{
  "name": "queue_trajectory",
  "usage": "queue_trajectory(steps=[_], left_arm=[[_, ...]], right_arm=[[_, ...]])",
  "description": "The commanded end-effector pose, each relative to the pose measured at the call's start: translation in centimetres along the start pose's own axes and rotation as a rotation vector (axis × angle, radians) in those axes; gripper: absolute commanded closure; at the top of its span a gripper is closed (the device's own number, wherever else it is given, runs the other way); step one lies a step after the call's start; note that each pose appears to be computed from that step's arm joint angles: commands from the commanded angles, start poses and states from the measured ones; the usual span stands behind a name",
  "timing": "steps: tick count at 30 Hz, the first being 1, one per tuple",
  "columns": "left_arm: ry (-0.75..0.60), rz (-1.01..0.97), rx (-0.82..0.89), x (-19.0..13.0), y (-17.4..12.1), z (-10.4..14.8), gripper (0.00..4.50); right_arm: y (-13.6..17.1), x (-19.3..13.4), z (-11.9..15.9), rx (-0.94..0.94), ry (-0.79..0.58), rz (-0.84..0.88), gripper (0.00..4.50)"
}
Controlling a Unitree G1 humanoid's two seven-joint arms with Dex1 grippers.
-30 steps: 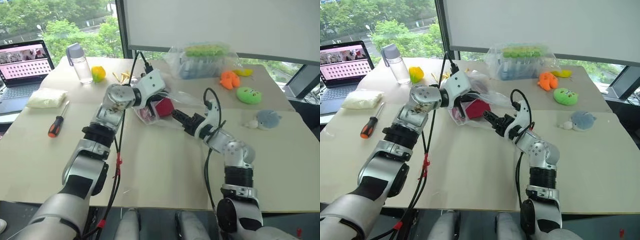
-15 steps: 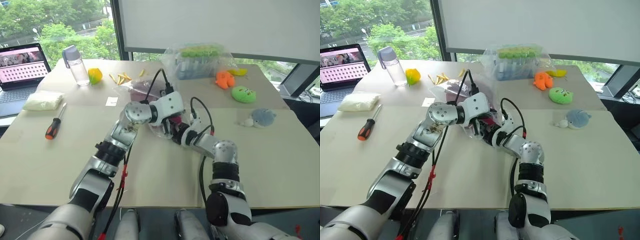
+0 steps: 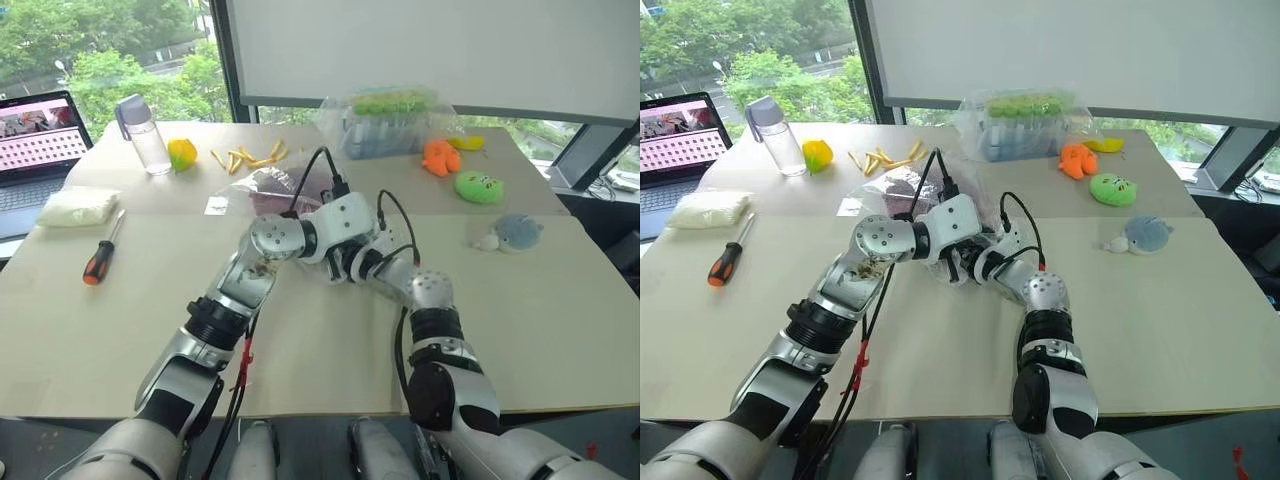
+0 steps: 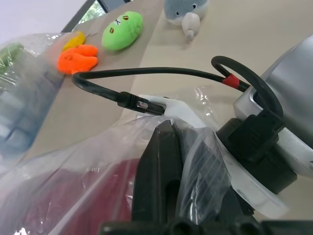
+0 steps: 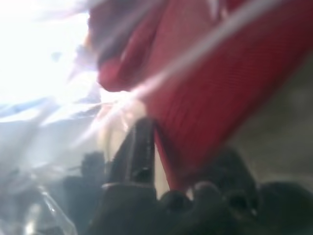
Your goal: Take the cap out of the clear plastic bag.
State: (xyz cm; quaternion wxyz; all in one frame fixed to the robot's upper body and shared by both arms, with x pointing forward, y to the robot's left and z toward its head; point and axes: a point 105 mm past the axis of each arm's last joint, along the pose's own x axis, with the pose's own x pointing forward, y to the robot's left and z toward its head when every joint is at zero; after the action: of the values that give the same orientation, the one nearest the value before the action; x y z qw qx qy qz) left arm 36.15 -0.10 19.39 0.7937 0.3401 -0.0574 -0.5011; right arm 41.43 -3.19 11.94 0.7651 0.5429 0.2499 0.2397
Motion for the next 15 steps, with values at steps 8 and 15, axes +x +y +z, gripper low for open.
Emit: queue_trajectory(steps=[8,15], left_arm=[[-0.015,-0.006,0.048,0.8,-0.8,-0.4,4.5],[-0.027,-0.041,0.039,1.7,-1.8,-0.8,4.5]], right_arm=[[4.7,-5.0,1.4,-0.166,-0.011,0.064,4.42],[5.3,-10.6,0.8,-0.312,0.014,0.048,4.42]])
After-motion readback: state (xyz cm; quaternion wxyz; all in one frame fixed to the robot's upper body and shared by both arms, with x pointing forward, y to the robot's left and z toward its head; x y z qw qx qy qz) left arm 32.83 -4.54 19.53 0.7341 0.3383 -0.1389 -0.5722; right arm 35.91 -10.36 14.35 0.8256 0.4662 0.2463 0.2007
